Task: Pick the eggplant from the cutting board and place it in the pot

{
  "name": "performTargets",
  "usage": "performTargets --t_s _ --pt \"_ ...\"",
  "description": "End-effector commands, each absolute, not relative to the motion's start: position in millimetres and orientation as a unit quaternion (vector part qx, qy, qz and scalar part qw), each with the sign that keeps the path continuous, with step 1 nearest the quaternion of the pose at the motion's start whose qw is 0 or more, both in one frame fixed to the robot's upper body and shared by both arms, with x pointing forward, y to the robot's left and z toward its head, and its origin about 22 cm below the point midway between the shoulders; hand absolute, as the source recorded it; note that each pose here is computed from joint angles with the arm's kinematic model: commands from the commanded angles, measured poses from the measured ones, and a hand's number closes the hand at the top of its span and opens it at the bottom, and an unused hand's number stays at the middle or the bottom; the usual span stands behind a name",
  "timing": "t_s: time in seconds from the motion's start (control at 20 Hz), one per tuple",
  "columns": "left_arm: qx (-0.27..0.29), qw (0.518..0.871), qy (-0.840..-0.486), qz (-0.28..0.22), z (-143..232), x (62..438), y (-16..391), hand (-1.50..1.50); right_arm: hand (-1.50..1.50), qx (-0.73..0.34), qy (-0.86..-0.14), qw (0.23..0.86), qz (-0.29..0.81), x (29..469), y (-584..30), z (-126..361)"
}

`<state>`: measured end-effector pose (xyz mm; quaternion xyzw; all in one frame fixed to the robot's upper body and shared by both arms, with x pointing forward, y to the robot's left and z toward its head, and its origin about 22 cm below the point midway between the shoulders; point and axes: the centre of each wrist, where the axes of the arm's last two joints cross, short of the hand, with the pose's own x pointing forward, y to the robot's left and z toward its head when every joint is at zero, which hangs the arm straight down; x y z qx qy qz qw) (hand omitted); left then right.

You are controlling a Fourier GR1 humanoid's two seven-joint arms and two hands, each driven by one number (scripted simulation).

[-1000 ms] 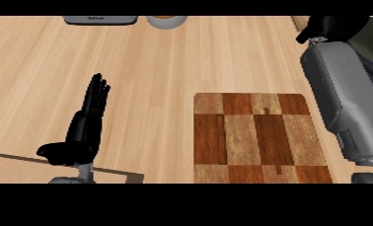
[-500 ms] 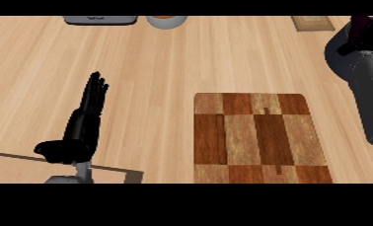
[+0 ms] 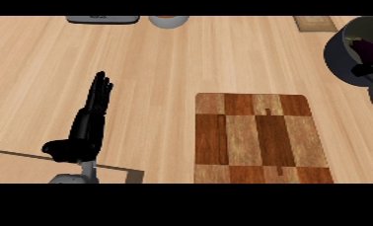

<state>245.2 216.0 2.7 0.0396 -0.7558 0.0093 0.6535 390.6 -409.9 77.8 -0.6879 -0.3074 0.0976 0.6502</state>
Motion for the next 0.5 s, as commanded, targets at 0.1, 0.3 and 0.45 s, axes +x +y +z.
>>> performTargets --t_s 0.1,0.3,0.45 --pt "0.037 0.656 -0.754 0.010 2.0 240.2 227.6 0.00 1.50 -0.642 -0.232 0.728 0.070 357.0 -451.1 47.9" --pt "0.045 0.656 -0.753 0.016 13.7 248.1 211.3 0.00 -1.50 -0.608 -0.205 0.764 0.065 349.9 -447.0 27.1" --pt "0.036 0.653 -0.756 0.007 -2.6 249.0 208.8 0.00 -1.50 -0.585 -0.313 0.747 0.030 345.6 -457.3 33.6"
